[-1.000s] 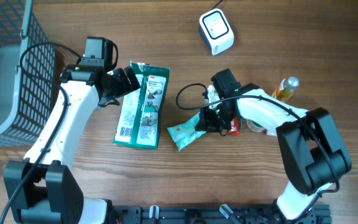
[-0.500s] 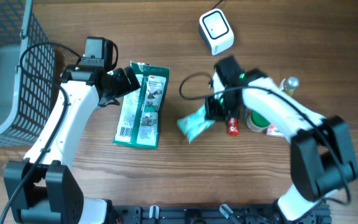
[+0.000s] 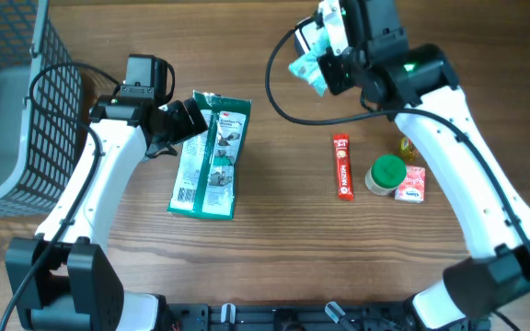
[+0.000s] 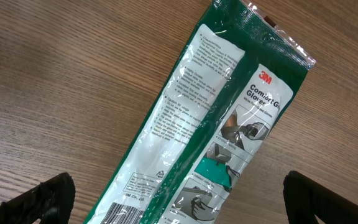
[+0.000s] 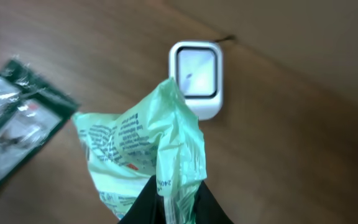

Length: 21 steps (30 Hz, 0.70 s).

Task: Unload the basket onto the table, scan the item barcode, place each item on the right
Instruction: 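Carry the pale green pouch up to the scanner window with the right gripper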

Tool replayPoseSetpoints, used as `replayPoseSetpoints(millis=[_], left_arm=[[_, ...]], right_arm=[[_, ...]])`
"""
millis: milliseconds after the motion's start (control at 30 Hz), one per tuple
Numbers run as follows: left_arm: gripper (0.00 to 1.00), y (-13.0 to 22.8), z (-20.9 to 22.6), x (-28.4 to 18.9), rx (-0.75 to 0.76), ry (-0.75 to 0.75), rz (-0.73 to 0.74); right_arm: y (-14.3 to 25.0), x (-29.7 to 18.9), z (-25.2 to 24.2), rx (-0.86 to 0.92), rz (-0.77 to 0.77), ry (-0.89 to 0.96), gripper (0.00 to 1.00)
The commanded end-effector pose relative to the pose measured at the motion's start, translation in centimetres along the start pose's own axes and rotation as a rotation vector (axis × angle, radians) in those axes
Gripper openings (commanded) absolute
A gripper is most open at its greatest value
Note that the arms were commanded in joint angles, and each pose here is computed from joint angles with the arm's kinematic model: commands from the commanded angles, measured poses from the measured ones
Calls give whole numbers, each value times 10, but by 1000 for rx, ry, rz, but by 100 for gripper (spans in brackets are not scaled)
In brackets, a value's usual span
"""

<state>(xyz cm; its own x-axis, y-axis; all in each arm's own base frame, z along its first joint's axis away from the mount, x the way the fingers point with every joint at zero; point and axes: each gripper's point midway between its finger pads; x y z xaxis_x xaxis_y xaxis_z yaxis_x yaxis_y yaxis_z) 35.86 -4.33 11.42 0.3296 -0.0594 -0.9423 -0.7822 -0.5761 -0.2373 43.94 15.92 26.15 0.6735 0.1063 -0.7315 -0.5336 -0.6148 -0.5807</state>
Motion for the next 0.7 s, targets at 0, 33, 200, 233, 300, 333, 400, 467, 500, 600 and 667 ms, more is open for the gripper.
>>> replayPoseSetpoints(millis=[0, 33, 200, 233, 300, 333, 400, 467, 500, 600, 667], left_arm=[[100, -3, 1, -1, 8, -8, -11], [100, -3, 1, -1, 8, -8, -11], [100, -3, 1, -1, 8, -8, -11], [100, -3, 1, -1, 8, -8, -11], [100, -3, 1, -1, 8, -8, -11], [100, -3, 1, -1, 8, -8, -11], [100, -3, 1, -1, 8, -8, -11], [100, -3, 1, -1, 8, -8, -11], [100, -3, 1, -1, 8, -8, -11], [100, -3, 1, -1, 8, -8, -11], [100, -3, 1, -1, 8, -8, -11]], right_arm=[[0, 34, -32, -130, 68, 203, 4], [0, 44, -42, -137, 84, 273, 4], [-8, 86, -65, -124, 91, 464, 4], [-10, 94, -66, -128, 83, 481, 4], [-12, 108, -64, -177, 84, 490, 4], [-11, 115, -66, -190, 92, 513, 4], [-11, 123, -69, -215, 103, 555, 4], [-12, 131, -74, -234, 111, 601, 4], [-12, 134, -76, -243, 116, 624, 4], [-11, 143, -74, -261, 119, 629, 4], [-12, 148, -69, -240, 95, 599, 4]])
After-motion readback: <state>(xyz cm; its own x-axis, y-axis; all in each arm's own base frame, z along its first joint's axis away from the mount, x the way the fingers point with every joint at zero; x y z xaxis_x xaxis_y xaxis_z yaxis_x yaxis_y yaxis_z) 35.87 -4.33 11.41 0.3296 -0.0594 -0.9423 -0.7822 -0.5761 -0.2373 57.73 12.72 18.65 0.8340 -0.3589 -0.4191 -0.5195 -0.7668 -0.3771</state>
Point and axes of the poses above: each gripper's point midway between its finger pads, its own x axis out along the fingers, its own z axis along the line the jaws close on, y = z × x, and after that the axes turned 10 degrees about -x, right-handed
